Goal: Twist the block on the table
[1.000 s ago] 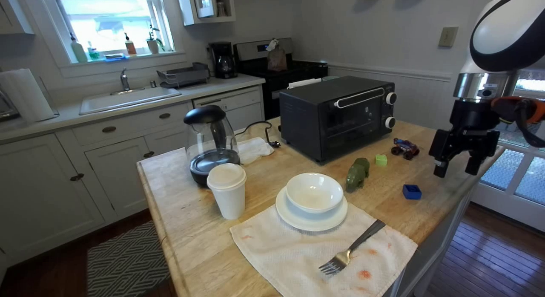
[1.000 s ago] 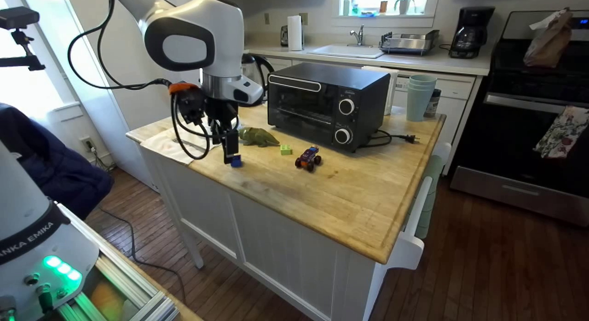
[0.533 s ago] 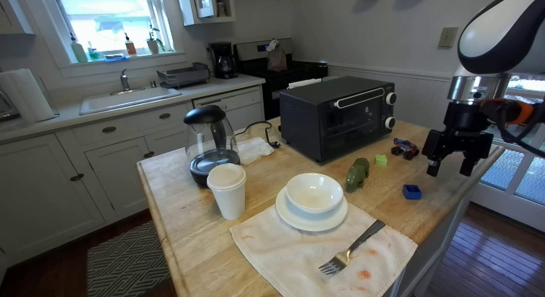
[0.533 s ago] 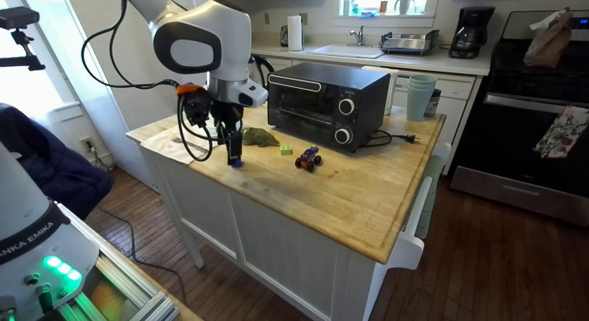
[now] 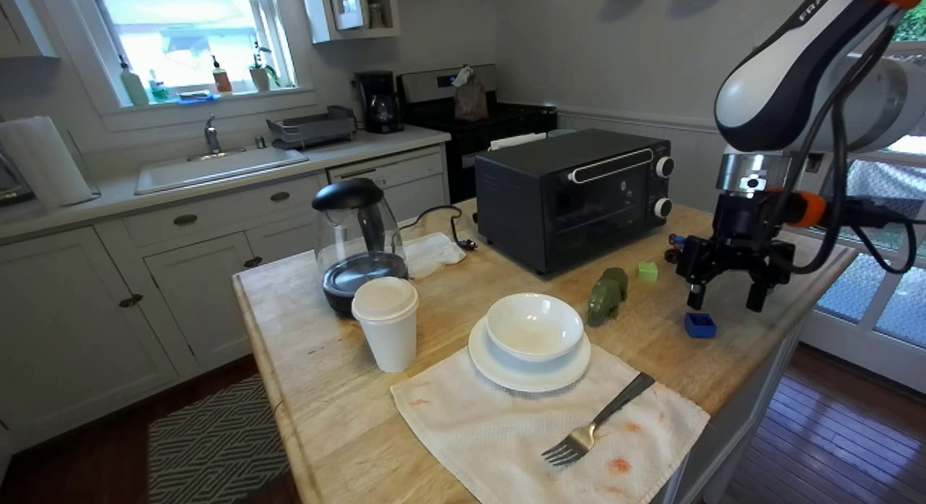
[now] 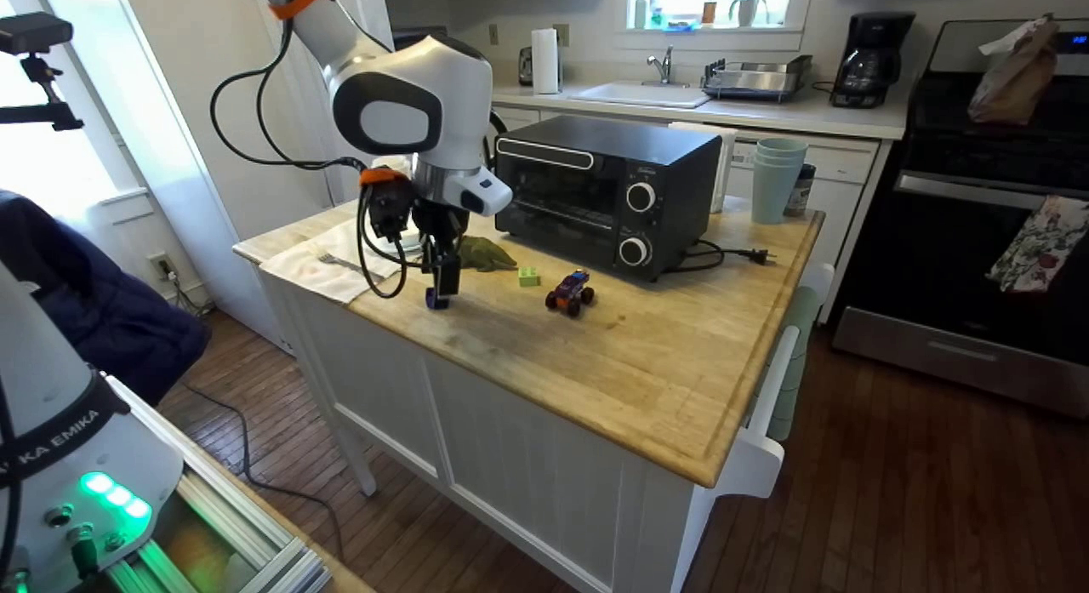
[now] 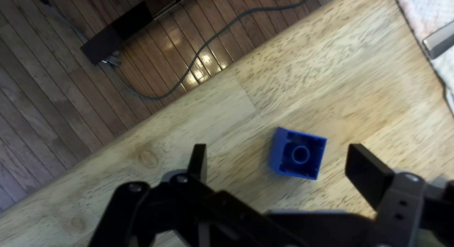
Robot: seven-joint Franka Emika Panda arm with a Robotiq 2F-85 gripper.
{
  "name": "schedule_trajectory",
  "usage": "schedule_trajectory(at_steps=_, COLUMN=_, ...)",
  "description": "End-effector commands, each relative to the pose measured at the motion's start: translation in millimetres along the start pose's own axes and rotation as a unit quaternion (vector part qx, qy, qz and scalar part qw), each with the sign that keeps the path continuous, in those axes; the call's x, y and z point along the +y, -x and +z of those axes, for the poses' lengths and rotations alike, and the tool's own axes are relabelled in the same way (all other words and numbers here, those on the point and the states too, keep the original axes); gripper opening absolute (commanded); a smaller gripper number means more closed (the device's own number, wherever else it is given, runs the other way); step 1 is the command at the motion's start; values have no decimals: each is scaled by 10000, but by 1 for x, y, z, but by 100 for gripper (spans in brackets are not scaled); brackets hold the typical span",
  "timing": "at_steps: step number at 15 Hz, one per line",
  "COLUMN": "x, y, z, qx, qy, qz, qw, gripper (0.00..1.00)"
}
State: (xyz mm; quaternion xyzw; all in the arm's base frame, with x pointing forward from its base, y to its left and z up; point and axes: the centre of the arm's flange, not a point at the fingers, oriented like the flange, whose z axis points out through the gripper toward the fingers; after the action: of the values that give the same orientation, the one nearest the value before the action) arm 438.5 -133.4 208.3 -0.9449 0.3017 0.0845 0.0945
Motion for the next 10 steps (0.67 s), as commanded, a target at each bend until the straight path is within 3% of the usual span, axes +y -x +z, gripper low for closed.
schedule_trajectory(at_steps=1, x=-7, y=-26, z=9, qx=-113, qy=20, qz=318, qw=9994, gripper=100)
schedule_trajectory(at_steps=10, x=9, y=-50, z=7, qx=-396, qy=-63, qz=907, qw=9951, gripper=100)
